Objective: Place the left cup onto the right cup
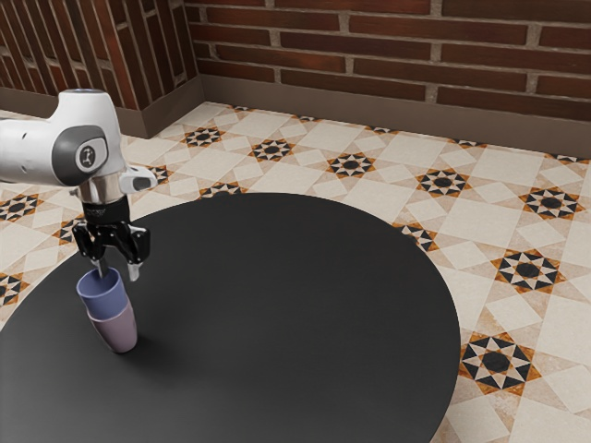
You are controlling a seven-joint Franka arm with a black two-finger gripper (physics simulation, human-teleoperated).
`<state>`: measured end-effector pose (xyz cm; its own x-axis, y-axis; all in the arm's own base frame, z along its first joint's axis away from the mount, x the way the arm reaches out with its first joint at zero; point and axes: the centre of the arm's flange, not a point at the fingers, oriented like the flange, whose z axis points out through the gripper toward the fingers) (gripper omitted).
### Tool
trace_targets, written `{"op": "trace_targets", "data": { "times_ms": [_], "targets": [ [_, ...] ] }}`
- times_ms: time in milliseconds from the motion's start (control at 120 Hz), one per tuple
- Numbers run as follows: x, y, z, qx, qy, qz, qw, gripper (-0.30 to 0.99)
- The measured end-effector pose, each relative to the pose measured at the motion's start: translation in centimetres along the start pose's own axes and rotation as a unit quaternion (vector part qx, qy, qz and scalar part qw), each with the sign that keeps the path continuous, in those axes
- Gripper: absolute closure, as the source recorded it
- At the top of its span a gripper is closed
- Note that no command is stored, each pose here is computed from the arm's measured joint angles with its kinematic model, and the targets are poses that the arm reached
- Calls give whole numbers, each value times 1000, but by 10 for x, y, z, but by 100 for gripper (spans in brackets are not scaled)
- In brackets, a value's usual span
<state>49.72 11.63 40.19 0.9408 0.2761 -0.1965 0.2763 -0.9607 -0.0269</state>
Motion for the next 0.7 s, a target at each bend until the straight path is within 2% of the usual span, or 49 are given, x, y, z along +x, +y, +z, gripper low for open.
{"op": "trace_targets", "data": {
  "times_ms": [475,700],
  "targets": [
    [-10,15,-27,12,18,7,1000,20],
    [-12,31,-39,7,23,23,999,9]
  ]
}}
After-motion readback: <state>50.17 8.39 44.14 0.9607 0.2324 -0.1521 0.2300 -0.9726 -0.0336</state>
